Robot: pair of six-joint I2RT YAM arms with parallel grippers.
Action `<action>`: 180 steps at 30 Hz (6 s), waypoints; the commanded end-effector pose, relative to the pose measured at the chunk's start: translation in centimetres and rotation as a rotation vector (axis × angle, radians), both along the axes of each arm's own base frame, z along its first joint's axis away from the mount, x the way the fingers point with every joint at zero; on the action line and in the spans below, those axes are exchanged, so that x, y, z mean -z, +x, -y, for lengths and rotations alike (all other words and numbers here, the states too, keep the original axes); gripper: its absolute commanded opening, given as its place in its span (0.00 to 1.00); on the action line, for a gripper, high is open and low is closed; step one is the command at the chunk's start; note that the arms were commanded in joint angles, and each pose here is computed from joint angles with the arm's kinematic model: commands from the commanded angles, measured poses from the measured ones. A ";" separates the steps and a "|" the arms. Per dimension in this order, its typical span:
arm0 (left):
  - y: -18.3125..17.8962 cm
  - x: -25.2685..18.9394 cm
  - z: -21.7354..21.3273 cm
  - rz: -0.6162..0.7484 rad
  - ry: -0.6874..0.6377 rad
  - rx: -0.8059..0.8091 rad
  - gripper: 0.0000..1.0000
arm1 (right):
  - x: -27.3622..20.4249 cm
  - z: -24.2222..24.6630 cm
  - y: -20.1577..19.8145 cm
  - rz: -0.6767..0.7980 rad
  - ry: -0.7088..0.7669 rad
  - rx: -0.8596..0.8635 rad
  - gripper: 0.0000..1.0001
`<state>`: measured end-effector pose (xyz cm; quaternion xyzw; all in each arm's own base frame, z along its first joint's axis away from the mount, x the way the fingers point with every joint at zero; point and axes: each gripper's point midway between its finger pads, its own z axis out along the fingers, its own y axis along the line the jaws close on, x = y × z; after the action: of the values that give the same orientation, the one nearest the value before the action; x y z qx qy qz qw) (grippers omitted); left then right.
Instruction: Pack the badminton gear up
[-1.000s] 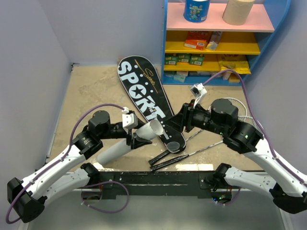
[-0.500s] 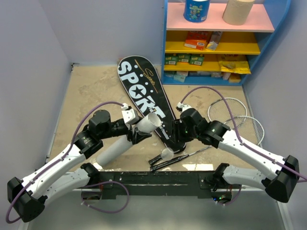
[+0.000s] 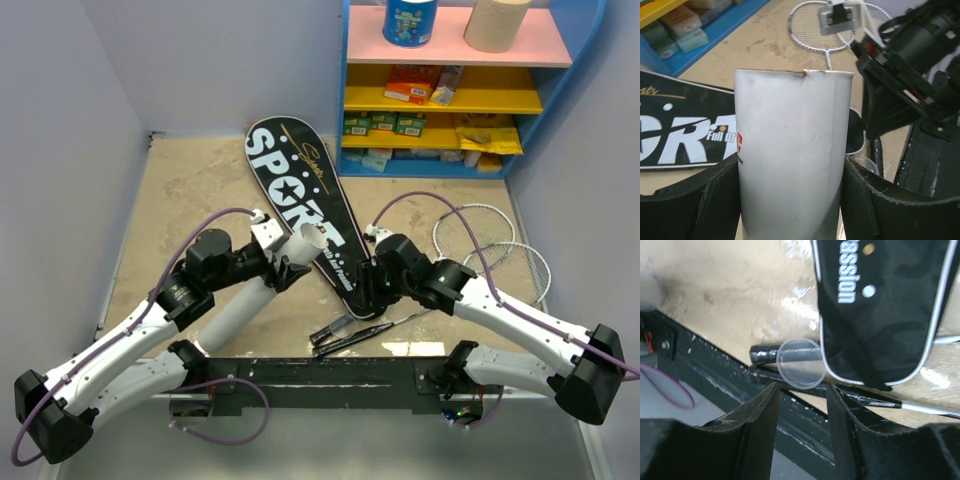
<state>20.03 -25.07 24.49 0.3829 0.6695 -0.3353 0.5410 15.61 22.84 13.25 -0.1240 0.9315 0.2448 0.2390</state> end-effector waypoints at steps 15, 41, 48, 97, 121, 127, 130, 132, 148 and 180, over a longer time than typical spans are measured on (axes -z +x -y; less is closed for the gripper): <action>6.1 -3.0 -6.7 0.065 0.011 -0.513 0.02 | 4.3 -5.7 -3.1 -0.062 -0.047 -0.069 0.43; 4.8 -4.5 -6.1 0.083 -0.040 -0.442 0.02 | 7.1 -7.3 -2.6 0.019 -0.325 0.039 0.35; 4.8 -4.3 -6.0 0.077 -0.033 -0.442 0.02 | 7.7 -7.6 -3.0 0.003 -0.308 0.024 0.27; 2.8 -3.8 0.2 0.111 -0.008 -0.054 0.02 | -3.6 -4.8 -2.3 0.189 -0.123 0.053 0.00; -5.2 1.5 6.0 -0.026 0.171 0.528 0.00 | -19.1 2.2 -6.1 0.333 0.310 -0.053 0.00; -7.8 3.4 6.0 -0.079 0.155 0.607 0.00 | -20.9 0.2 -7.4 0.331 0.409 -0.162 0.00; -8.8 3.6 6.2 -0.079 0.131 0.636 0.00 | -21.2 -0.8 -7.6 0.327 0.430 -0.190 0.00; -9.1 3.3 6.1 -0.067 0.121 0.644 0.00 | -21.3 -1.5 -7.8 0.323 0.450 -0.208 0.00; -11.2 0.5 5.3 0.010 0.031 0.712 0.00 | -20.4 -4.4 -9.3 0.262 0.556 -0.291 0.00; -11.7 -0.4 4.9 0.043 0.006 0.715 0.00 | -18.4 -6.0 -9.8 0.218 0.560 -0.328 0.00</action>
<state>8.80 -29.70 23.18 0.5968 0.5185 -0.4814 0.3785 6.18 28.85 31.31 -0.2270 0.7730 0.4972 0.3220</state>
